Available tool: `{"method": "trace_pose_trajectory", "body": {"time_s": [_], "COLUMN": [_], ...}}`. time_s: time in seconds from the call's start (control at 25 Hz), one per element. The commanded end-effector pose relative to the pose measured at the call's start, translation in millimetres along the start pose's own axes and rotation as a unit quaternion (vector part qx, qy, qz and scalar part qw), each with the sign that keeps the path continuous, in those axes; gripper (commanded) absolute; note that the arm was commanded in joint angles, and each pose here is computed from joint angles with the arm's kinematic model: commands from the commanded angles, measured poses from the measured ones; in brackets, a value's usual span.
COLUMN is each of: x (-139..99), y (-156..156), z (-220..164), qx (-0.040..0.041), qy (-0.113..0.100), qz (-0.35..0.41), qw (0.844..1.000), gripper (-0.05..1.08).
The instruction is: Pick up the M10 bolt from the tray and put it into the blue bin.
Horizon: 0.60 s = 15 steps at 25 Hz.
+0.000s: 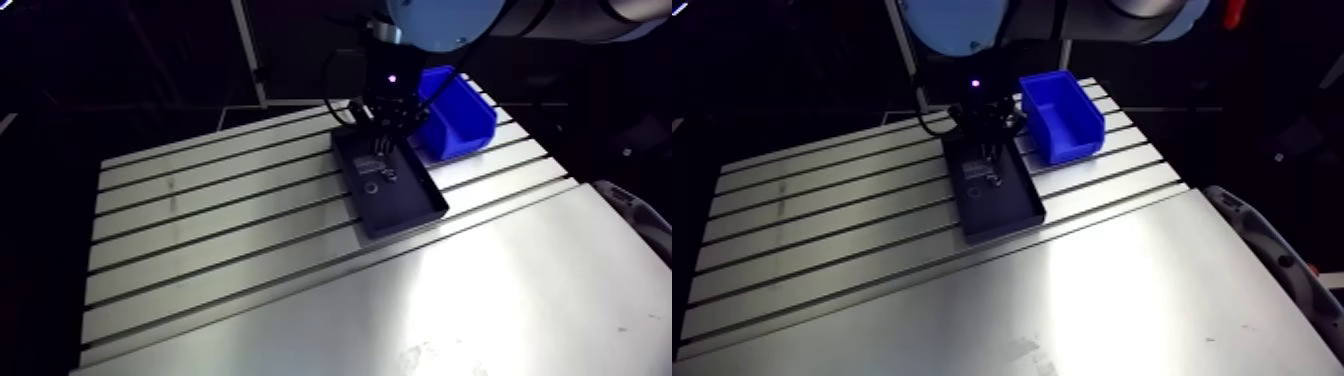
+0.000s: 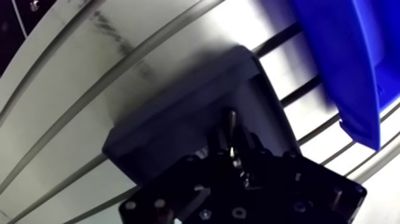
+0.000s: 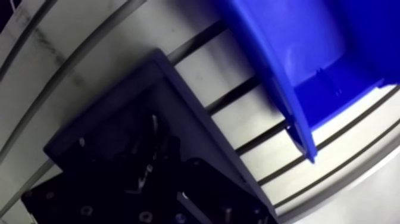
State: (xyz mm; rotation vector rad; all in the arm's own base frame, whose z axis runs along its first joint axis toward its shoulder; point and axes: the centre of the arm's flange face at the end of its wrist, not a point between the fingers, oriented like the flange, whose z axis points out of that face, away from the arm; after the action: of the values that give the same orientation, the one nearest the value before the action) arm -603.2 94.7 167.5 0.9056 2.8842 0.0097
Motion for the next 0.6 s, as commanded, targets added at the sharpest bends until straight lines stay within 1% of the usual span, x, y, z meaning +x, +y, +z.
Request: {"method": "trace_pose_trajectory", "body": {"time_s": [0.04, 0.32, 0.6], "x": [0.2, 0.3, 0.0], "y": [-0.3, -0.3, -0.2], "z": [1.3, 1.2, 0.6], "qx": [0.0014, 0.0016, 0.0019], "qy": [0.009, 0.010, 0.012], "qz": [0.000, -0.005, -0.009], "qw": [1.000, 1.000, 1.000], "gripper": [0.75, 0.76, 0.81]}}
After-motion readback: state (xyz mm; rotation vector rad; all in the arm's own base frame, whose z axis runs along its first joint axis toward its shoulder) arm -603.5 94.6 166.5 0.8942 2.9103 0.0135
